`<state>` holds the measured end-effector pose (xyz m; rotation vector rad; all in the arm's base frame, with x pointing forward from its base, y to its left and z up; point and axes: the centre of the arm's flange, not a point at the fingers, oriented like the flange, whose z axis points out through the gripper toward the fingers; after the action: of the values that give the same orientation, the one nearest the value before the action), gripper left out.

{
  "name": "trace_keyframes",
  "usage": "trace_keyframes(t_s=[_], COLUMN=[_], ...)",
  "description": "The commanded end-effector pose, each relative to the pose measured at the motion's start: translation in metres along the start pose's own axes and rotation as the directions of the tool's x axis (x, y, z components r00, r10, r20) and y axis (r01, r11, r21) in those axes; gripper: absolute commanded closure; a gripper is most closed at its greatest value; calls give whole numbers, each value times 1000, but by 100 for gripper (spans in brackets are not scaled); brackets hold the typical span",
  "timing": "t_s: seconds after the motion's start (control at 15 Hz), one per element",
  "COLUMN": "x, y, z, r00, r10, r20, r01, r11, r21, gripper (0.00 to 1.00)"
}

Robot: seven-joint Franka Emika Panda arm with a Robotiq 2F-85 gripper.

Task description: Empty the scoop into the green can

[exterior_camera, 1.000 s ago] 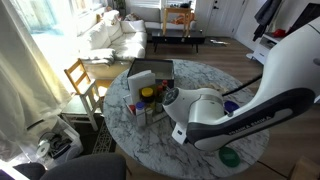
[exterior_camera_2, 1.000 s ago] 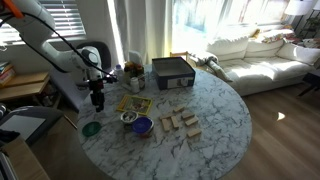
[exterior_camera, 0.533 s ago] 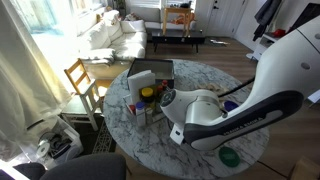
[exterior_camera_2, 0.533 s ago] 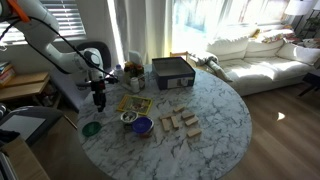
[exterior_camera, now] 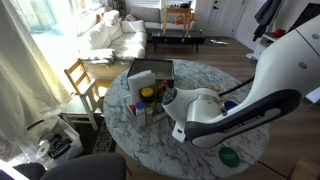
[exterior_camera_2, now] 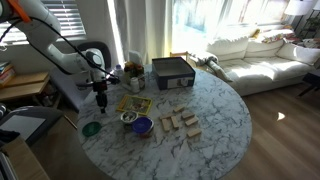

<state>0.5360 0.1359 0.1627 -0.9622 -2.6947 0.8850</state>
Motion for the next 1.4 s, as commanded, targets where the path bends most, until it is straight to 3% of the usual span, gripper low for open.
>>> trace_keyframes(t_s=[0.0,0.07,0.2,0.27,0.47,0.53,0.73,0.87,1.07,1.33], x=[-5,-5,-4,-5,-5,-5,-5,-6,-8,-17], y=[2,2,1,0,0,-2,-5,-9,-18,-50], z=[9,8,7,6,5,4,2,1,-6,-32], r00=[999,999,998,998,998,998,998,998,997,995], r10=[-47,-49,-57,-56,-58,-59,-62,-65,-78,-90], r20=[9,10,10,10,10,10,13,15,20,34], r01=[47,49,56,56,58,59,62,65,78,88], r11=[999,999,998,998,998,998,998,998,996,995], r21=[18,17,14,13,12,13,18,22,36,55], gripper=[57,57,68,65,88,99,96,100,98,98])
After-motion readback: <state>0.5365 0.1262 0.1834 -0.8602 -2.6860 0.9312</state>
